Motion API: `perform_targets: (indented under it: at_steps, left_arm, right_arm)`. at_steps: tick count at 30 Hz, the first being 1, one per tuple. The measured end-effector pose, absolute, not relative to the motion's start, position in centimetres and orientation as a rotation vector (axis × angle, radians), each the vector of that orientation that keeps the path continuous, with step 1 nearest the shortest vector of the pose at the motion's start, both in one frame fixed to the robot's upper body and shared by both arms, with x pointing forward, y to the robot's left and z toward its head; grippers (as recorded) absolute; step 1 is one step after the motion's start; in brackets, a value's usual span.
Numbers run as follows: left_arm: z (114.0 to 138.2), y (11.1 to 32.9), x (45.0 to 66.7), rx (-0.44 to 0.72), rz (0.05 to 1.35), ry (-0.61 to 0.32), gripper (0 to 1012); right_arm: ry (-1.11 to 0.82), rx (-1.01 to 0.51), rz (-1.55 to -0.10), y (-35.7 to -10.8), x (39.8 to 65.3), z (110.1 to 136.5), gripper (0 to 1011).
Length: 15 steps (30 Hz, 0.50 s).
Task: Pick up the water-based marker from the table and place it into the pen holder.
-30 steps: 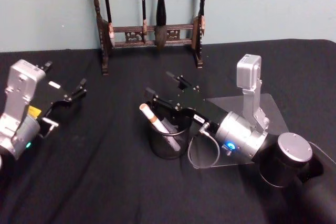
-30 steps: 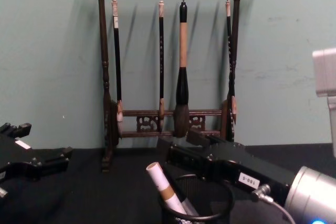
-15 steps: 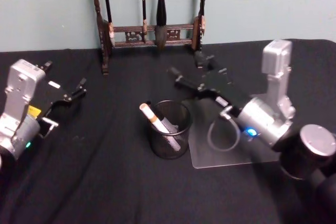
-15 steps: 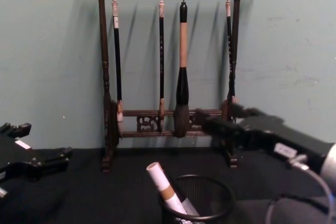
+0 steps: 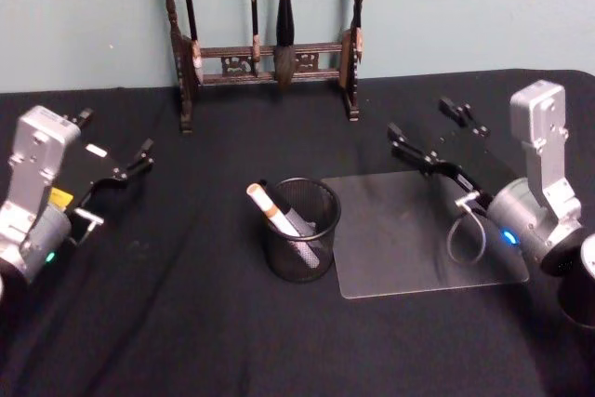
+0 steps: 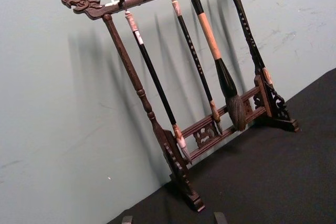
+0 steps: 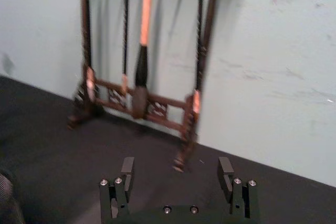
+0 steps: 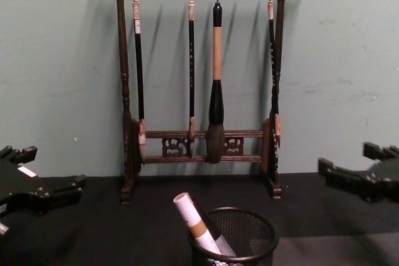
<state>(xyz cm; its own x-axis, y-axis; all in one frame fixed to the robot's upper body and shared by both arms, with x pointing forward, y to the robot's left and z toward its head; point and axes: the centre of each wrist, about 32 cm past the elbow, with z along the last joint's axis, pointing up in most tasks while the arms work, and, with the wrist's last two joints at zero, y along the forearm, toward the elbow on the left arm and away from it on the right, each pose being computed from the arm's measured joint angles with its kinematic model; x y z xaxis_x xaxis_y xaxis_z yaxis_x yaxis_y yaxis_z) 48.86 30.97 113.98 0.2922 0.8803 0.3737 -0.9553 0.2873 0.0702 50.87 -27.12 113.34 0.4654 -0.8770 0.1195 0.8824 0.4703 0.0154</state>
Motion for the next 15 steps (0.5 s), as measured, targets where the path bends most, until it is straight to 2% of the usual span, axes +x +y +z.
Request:
perform_targets:
  at_steps: [8,15]
  left_arm:
    - [114.0,31.0,48.9,0.304,1.248,-0.285,1001]
    - [114.0,31.0,48.9,0.304,1.248,-0.285,1001]
  right_arm:
    - [-0.216,-0.180,-1.140,-27.9,50.3,111.4,1000]
    - [-0.235,-0.210,-1.148,-27.9,50.2,110.8,1000]
